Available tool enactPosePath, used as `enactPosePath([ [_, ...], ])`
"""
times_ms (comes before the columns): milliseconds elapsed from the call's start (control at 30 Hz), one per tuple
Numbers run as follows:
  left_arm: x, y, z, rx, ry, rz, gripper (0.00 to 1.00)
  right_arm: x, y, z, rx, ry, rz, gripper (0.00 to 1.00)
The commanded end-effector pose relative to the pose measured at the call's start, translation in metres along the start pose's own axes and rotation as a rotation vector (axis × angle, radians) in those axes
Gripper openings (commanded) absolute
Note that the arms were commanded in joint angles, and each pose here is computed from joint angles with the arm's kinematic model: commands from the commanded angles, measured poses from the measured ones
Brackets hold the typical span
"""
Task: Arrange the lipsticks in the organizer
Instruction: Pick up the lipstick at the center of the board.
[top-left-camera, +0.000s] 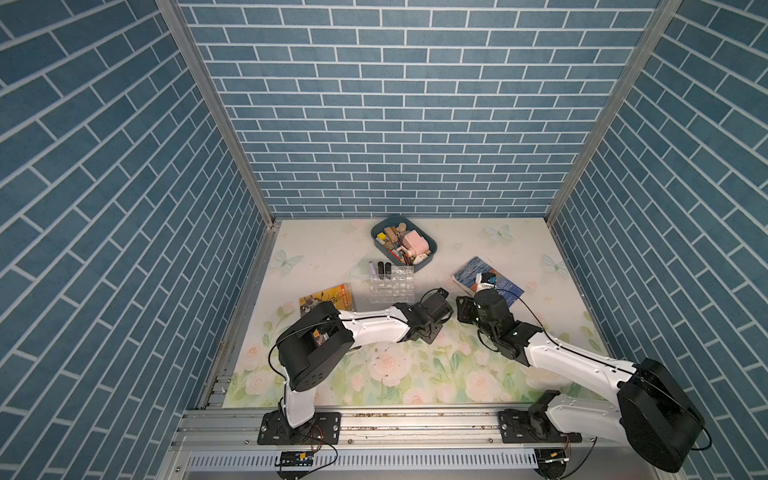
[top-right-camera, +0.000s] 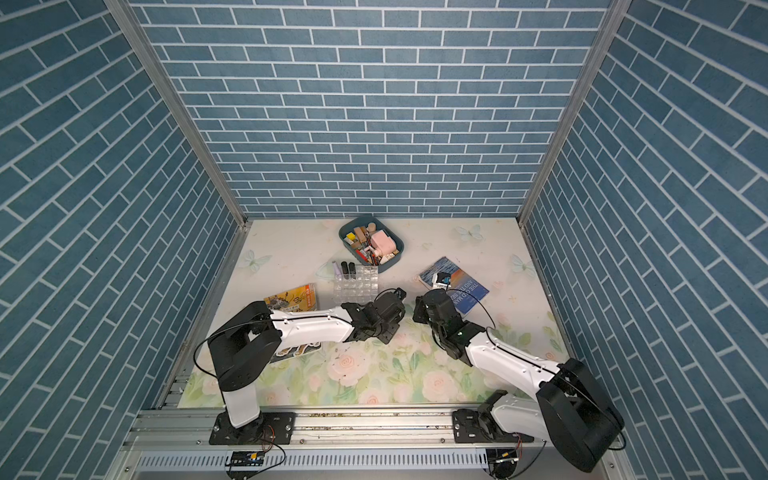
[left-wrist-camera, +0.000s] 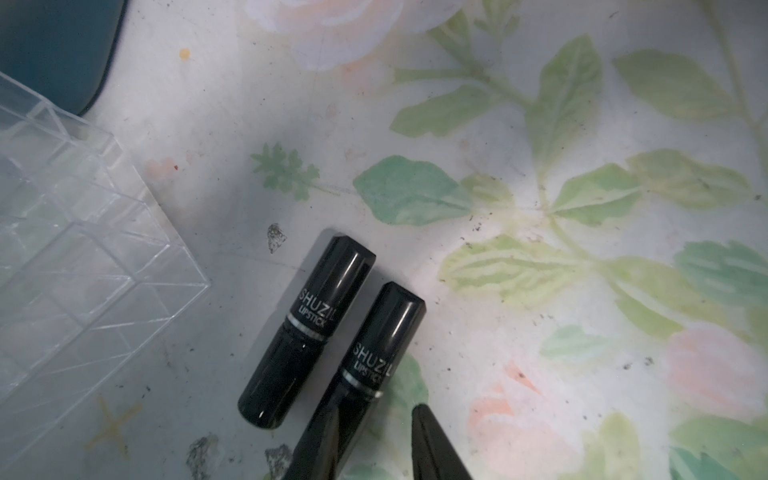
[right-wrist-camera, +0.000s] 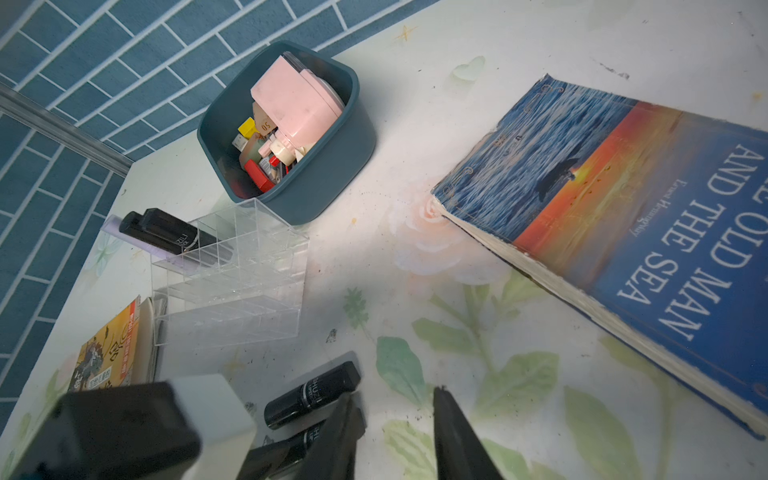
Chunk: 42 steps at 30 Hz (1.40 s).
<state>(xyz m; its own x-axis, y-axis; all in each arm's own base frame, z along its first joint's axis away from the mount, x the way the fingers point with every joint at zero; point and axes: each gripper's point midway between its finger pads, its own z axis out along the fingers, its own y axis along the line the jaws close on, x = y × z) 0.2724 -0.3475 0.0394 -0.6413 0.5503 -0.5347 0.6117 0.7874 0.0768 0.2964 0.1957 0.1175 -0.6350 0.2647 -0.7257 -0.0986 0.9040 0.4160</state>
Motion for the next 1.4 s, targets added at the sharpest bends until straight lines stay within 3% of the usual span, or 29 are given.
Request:
enactPosePath([
  [0,0.01,0.002,0.001,-0.01,0.024,0.025,0.33,-0.001,0.0,0.003,-0.007,-0.007,0.03,0.34],
  [633,0.015,0.003,0.012,-0.026,0.061,0.091,0.34,0.005,0.003,0.008,-0.03,0.014,0.053,0.34],
  [900,0.003,0.0,-0.003,0.016,0.023,0.079,0.35,0.008,0.004,0.011,-0.039,0.021,0.059,0.33],
  [1367,0.023,0.002,0.005,0.016,0.095,0.087,0.29,0.001,0.004,0.004,-0.041,-0.013,0.08,0.33],
])
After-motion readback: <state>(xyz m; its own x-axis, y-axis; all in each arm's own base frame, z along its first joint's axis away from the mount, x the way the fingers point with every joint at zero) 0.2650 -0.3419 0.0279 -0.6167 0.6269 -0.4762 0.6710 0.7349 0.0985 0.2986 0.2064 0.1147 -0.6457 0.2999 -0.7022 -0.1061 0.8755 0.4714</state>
